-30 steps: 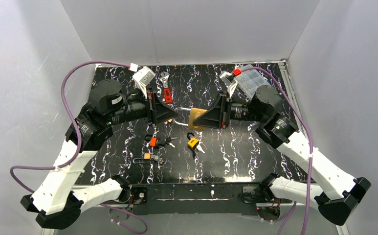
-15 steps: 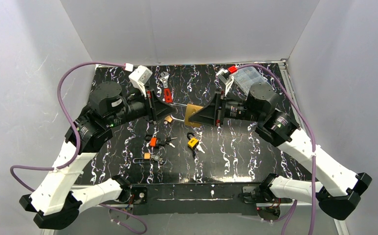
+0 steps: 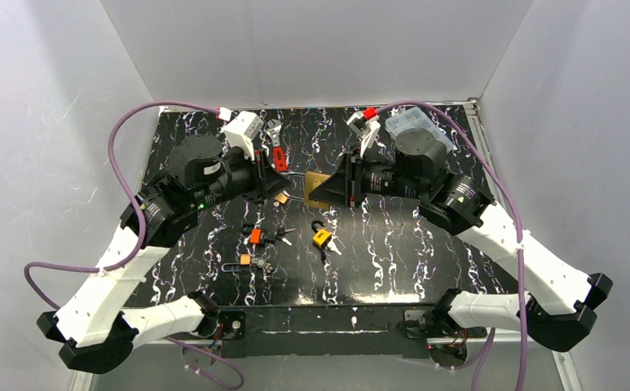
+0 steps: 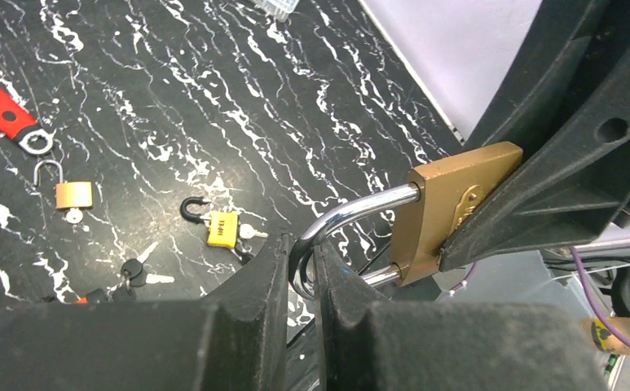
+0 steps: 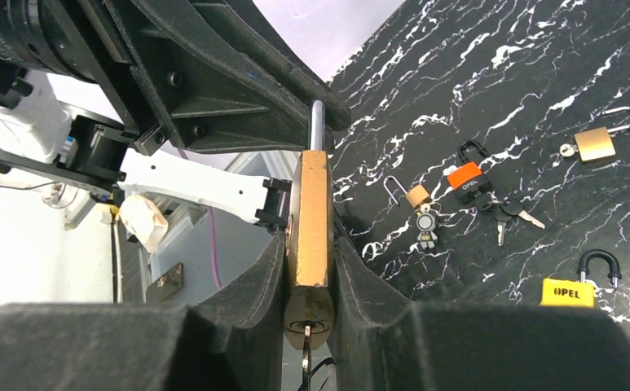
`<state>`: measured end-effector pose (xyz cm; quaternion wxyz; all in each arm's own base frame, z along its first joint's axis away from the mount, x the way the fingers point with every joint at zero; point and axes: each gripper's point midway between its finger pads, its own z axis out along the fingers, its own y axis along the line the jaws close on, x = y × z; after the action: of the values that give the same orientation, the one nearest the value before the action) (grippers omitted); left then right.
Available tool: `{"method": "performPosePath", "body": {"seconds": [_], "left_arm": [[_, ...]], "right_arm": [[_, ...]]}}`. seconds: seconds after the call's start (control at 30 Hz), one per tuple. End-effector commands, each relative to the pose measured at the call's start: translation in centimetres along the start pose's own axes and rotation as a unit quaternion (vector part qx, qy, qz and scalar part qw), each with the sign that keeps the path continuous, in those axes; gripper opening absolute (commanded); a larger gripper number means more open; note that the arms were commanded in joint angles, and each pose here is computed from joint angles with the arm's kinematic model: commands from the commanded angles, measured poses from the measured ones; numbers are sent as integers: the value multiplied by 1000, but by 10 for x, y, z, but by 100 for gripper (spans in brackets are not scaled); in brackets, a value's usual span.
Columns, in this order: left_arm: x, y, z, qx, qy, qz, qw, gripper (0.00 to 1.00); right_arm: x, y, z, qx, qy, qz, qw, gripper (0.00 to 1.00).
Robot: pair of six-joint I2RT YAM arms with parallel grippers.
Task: Lock with the key
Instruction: Lock the lock.
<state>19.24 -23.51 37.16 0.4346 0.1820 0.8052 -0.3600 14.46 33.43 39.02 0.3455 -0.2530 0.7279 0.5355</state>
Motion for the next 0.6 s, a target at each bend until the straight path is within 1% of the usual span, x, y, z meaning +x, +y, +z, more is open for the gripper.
{"method": "performPosePath", "body": {"seconds": [0.0, 0.2, 0.37, 0.57], "left_arm": [[-15, -94, -4, 198, 3, -25, 980, 0], [-41, -111, -10, 229, -35, -35, 972, 0], [-56, -128, -15, 269, -49, -43, 961, 0], [-62, -141, -22, 300, -54, -46, 951, 0]], "right_arm": [[-16, 22, 34, -52, -28, -55, 997, 1], [1, 8, 44, -30, -5, -47, 998, 1], [9, 0, 51, -23, 4, -41, 999, 1], [18, -8, 58, -16, 16, -36, 999, 1]]}}
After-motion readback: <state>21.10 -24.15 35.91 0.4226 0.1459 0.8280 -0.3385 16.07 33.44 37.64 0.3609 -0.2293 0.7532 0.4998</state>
